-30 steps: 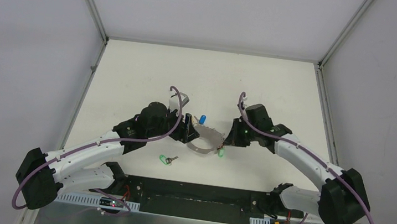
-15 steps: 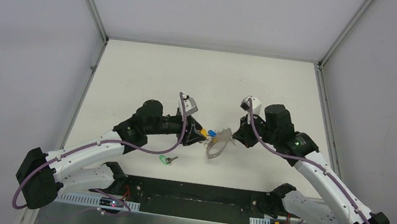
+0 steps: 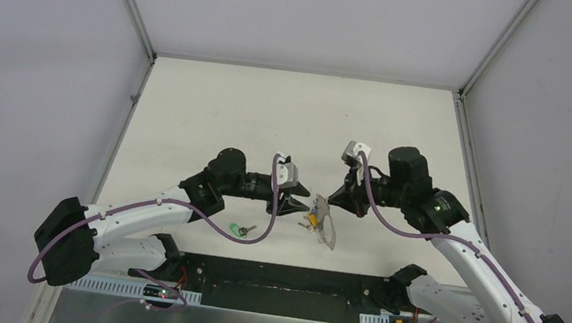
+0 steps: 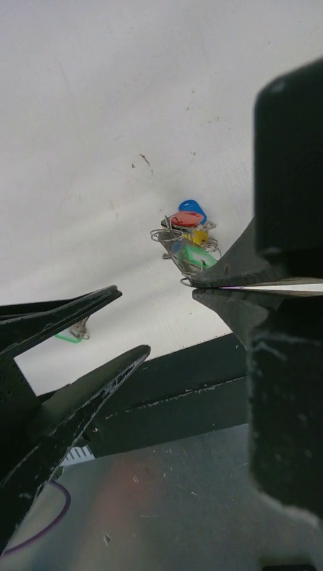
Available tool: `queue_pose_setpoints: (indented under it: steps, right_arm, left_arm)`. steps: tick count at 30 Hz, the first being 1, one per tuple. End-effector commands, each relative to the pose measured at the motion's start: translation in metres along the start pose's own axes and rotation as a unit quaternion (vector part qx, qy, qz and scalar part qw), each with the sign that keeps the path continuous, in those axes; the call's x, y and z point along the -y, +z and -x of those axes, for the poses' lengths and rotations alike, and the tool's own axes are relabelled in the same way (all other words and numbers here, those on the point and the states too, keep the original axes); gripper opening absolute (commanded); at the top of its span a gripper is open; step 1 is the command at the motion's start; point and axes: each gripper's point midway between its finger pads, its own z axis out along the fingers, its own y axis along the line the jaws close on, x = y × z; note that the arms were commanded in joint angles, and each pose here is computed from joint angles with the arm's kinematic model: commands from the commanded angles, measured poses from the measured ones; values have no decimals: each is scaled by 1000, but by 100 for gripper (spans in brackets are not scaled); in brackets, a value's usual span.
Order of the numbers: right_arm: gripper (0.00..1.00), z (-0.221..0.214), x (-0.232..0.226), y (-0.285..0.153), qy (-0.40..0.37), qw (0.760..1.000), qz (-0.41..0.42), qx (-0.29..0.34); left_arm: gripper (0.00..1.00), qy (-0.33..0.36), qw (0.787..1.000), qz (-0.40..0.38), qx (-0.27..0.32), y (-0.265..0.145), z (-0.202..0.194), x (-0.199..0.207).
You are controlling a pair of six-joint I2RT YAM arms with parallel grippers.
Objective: Put the keys on the keyring
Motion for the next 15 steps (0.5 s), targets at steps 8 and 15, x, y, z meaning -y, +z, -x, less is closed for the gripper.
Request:
queue_pose_setpoints:
  steps: [8, 15]
  right_arm:
    - [0, 43, -30, -11, -61, 992, 70, 85]
    - [0, 44, -35, -11, -59, 990, 83, 94]
  left_arm:
    - [41, 102, 992, -17, 67, 15, 45, 5]
    - [41, 108, 992, -16, 69, 23, 46, 5]
